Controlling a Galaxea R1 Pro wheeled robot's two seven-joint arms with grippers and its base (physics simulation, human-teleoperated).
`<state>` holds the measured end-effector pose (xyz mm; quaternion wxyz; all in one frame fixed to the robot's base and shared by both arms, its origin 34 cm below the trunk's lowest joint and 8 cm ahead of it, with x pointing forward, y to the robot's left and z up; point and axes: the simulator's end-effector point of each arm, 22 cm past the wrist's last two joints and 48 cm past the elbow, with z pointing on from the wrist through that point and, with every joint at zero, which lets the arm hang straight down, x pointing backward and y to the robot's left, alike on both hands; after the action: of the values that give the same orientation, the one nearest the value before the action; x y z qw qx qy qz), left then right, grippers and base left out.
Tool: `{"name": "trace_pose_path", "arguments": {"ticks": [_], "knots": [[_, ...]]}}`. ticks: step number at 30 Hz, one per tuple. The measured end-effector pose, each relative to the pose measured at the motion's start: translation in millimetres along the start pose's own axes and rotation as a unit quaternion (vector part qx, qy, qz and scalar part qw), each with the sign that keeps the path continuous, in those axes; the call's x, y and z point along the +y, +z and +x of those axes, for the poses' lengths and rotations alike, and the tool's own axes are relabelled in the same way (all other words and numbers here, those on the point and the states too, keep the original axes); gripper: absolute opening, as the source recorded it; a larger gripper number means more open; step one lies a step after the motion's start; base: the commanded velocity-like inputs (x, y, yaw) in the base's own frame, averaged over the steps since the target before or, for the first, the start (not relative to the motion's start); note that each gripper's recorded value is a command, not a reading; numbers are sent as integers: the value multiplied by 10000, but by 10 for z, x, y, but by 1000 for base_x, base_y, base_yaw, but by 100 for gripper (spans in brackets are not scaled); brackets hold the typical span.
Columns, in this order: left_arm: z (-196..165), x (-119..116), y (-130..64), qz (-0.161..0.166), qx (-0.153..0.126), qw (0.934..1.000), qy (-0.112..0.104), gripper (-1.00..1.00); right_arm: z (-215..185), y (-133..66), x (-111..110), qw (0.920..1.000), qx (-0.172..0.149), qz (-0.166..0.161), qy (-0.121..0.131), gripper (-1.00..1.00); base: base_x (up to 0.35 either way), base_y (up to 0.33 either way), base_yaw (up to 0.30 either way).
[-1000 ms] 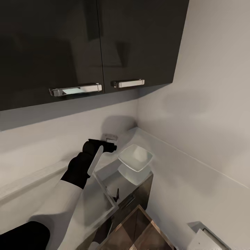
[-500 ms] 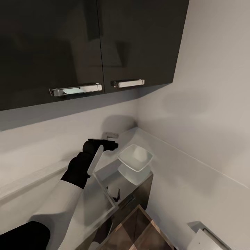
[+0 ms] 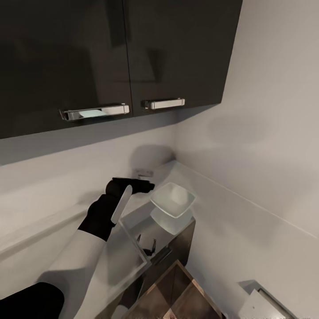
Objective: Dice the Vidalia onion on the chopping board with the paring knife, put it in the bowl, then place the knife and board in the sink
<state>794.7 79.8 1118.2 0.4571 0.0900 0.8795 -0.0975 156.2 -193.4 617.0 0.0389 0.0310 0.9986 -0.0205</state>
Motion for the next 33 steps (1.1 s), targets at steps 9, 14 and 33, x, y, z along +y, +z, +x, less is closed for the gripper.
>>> {"name": "trace_pose_path", "arguments": {"ticks": [9,14,33], "knots": [[110,-21,102,99,90,9999,-40,100,59,0,15,10000,77,-13,0,100,0,0,0],[158,6,196,83,30,9999,-90,100,92,1,17,9999,121,-19,-5,100,0,0,0],[526,11,471,64,332,9992,-205,100,215,-11,109,9996,278,-80,1,100,0,0,0]]}}
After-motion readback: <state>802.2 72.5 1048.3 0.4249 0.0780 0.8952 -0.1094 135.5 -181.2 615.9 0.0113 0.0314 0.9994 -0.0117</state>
